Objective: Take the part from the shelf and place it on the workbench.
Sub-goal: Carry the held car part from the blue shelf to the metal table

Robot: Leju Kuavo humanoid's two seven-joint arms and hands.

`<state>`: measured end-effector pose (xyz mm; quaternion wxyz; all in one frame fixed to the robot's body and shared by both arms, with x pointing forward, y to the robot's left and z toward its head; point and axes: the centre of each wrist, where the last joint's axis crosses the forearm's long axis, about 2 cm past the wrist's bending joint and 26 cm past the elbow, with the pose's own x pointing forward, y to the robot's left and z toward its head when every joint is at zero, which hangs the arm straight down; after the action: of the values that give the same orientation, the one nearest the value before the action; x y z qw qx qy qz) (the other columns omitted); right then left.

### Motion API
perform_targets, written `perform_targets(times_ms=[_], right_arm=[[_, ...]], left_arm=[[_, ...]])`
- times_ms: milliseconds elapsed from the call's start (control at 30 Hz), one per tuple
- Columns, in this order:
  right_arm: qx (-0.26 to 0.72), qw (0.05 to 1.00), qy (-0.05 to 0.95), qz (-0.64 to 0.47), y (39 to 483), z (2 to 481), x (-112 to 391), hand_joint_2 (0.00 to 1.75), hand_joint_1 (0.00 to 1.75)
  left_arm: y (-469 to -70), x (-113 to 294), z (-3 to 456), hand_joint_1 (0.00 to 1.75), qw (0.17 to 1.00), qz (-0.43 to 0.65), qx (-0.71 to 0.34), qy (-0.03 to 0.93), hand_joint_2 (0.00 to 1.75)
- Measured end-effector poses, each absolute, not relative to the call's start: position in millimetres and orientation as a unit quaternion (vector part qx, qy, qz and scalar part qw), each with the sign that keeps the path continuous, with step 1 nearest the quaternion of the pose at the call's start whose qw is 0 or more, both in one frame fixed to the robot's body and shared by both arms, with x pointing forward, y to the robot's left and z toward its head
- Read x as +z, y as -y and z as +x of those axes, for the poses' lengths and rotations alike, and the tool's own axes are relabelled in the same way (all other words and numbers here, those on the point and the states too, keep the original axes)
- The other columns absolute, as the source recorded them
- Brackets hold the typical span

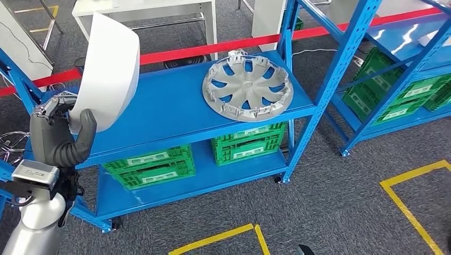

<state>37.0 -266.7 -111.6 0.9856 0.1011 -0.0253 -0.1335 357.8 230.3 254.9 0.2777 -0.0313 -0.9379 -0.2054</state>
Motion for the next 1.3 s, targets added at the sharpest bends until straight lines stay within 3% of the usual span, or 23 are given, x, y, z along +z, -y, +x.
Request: perform_targets(times_ms=[1300], right_arm=[[-0.135,0.986,0.025,0.095,267.9,43.6,-111.0,0.00,0.00]], left_arm=[[-231.2,249.7,352.3,1.75,0.285,-0.019,-0.201,0.937,1.75]])
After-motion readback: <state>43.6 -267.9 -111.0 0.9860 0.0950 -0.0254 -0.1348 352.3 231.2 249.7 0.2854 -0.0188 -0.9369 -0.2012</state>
